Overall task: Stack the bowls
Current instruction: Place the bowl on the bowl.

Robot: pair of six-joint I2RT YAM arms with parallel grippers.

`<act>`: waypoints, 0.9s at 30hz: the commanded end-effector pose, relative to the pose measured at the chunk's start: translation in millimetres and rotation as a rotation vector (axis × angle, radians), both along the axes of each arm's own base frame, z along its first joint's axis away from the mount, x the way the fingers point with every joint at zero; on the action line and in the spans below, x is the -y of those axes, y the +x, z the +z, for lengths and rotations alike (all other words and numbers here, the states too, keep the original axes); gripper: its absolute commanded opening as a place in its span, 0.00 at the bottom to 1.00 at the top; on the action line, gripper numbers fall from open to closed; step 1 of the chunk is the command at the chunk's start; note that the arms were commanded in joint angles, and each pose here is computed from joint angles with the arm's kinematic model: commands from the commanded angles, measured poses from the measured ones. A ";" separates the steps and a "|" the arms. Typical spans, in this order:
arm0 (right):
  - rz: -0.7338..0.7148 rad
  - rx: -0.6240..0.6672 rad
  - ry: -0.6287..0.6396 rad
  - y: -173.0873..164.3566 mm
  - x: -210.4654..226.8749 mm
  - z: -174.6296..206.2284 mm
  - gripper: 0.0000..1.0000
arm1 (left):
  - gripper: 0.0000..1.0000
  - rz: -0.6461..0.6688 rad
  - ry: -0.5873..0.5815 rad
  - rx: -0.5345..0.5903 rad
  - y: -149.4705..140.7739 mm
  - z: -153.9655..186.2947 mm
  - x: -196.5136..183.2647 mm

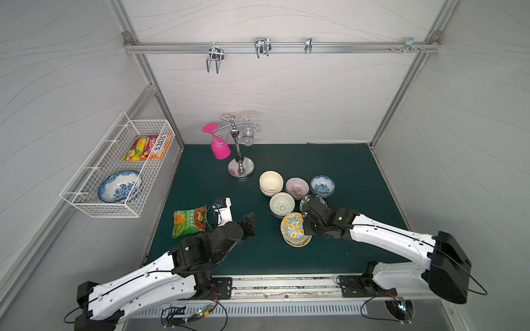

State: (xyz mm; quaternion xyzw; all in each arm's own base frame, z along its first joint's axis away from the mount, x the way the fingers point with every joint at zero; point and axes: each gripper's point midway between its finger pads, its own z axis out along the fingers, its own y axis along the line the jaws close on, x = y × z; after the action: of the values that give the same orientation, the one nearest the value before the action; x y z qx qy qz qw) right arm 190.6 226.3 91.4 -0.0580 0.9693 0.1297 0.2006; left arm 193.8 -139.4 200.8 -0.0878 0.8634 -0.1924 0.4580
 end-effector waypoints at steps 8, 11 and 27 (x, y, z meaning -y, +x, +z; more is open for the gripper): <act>-0.019 -0.006 0.033 2.9 6.2 -5.9 0.00 | 1.00 0.008 -0.016 0.040 7.3 11.1 5.0; -0.017 -0.011 0.034 2.4 6.8 -8.4 0.00 | 1.00 -0.003 -0.011 0.036 7.8 10.7 8.6; 0.042 -0.034 0.036 -0.2 -1.1 -12.9 0.13 | 1.00 -0.039 0.040 0.010 13.7 10.0 25.1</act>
State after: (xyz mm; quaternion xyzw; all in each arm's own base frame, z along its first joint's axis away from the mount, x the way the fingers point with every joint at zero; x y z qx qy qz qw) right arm 185.0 220.7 73.3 -0.0674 0.9731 0.1382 0.1717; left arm 201.3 -155.0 184.4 -0.0567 0.8803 -0.1579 0.4437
